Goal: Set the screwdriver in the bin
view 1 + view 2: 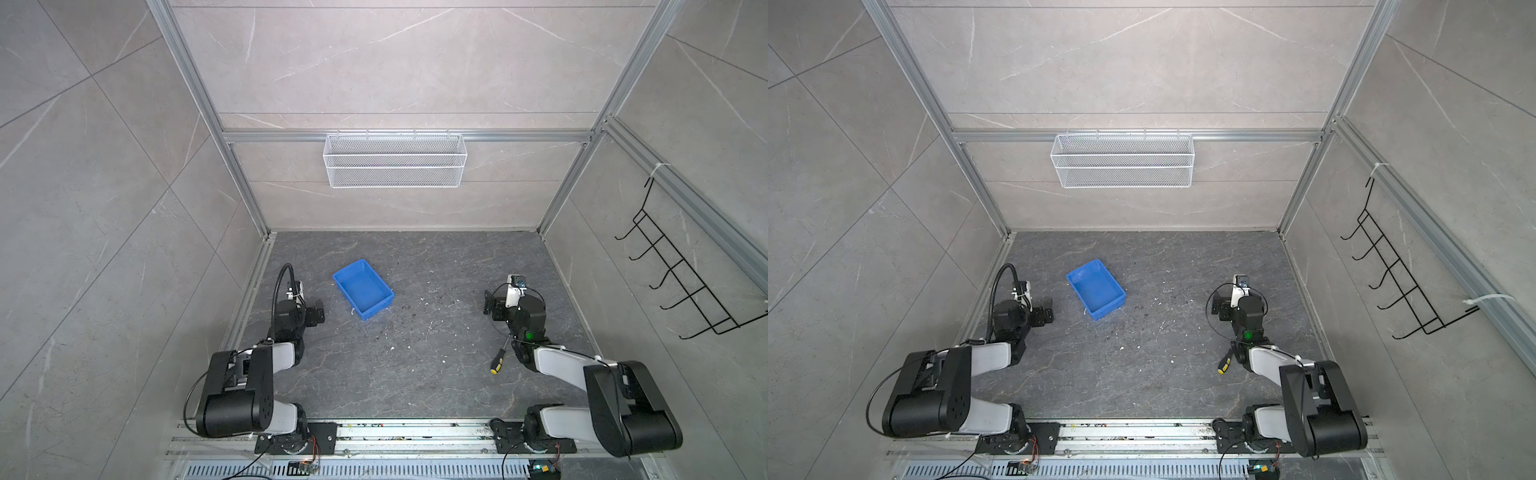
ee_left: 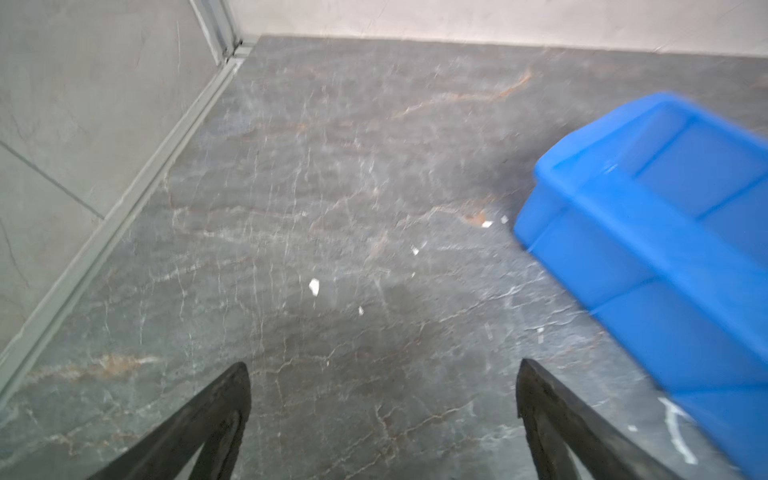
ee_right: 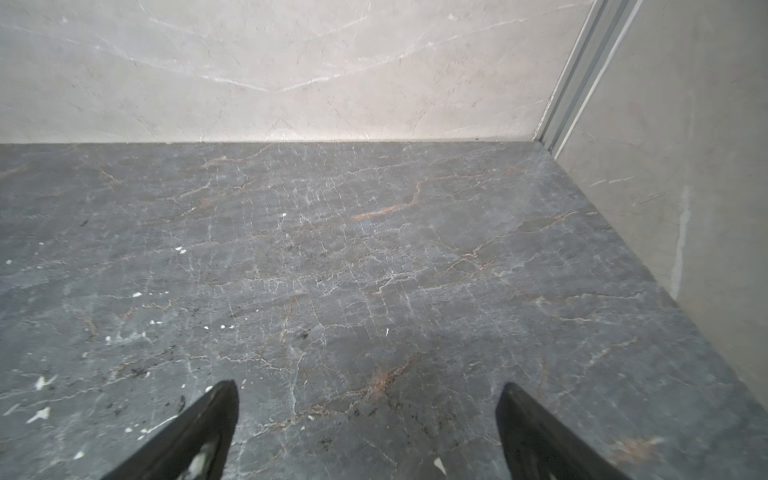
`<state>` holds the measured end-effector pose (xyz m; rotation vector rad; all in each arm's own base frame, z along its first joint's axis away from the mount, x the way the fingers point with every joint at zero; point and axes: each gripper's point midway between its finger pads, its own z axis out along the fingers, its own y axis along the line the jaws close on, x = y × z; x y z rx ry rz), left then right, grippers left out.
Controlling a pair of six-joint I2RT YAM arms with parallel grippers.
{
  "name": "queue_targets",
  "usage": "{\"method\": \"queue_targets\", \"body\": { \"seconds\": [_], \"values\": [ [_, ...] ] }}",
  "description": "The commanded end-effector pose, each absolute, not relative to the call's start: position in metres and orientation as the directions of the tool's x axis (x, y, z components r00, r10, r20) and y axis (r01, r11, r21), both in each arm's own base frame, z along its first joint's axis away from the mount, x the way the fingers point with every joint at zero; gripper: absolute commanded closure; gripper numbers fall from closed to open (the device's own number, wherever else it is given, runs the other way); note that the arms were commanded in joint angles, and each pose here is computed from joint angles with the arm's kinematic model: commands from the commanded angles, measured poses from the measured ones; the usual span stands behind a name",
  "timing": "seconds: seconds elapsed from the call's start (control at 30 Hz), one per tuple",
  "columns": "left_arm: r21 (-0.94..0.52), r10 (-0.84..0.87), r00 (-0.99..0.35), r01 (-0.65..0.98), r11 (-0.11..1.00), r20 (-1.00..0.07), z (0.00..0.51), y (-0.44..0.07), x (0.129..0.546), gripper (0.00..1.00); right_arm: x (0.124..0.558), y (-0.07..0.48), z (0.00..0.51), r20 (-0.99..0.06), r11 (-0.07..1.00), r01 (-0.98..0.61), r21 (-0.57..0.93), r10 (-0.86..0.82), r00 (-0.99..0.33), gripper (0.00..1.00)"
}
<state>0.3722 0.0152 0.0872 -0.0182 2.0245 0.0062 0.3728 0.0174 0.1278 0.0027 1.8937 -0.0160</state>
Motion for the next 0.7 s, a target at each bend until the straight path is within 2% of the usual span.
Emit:
{"method": "queue_targets", "body": {
  "seconds": [0.0, 0.27, 0.5, 0.67],
  "values": [
    [0.005, 0.03, -0.368, 0.068, 0.998, -0.929, 0.125, 0.001, 0.376, 0.0, 0.367, 0.017, 0.143, -0.942, 1.0, 0.012, 0.005, 0.009, -0.334, 0.01],
    [0.055, 0.131, -0.29, 0.256, 0.965, -0.948, 0.173, -0.03, 0.362, 0.0, 0.338, 0.022, 0.178, -0.936, 0.997, -0.003, 0.079, 0.073, -0.343, 0.01],
    [0.064, 0.18, -0.19, 0.496, 0.866, -0.965, 0.204, -0.078, 0.341, 0.0, 0.314, 0.028, 0.191, -0.92, 0.988, -0.027, 0.155, 0.134, -0.367, 0.01],
    [0.118, 0.271, -0.156, 0.623, 0.774, -0.95, 0.209, -0.118, 0.321, 0.0, 0.3, 0.024, 0.183, -0.848, 0.96, 0.075, 0.269, 0.273, -0.454, 0.01]
  ]
}}
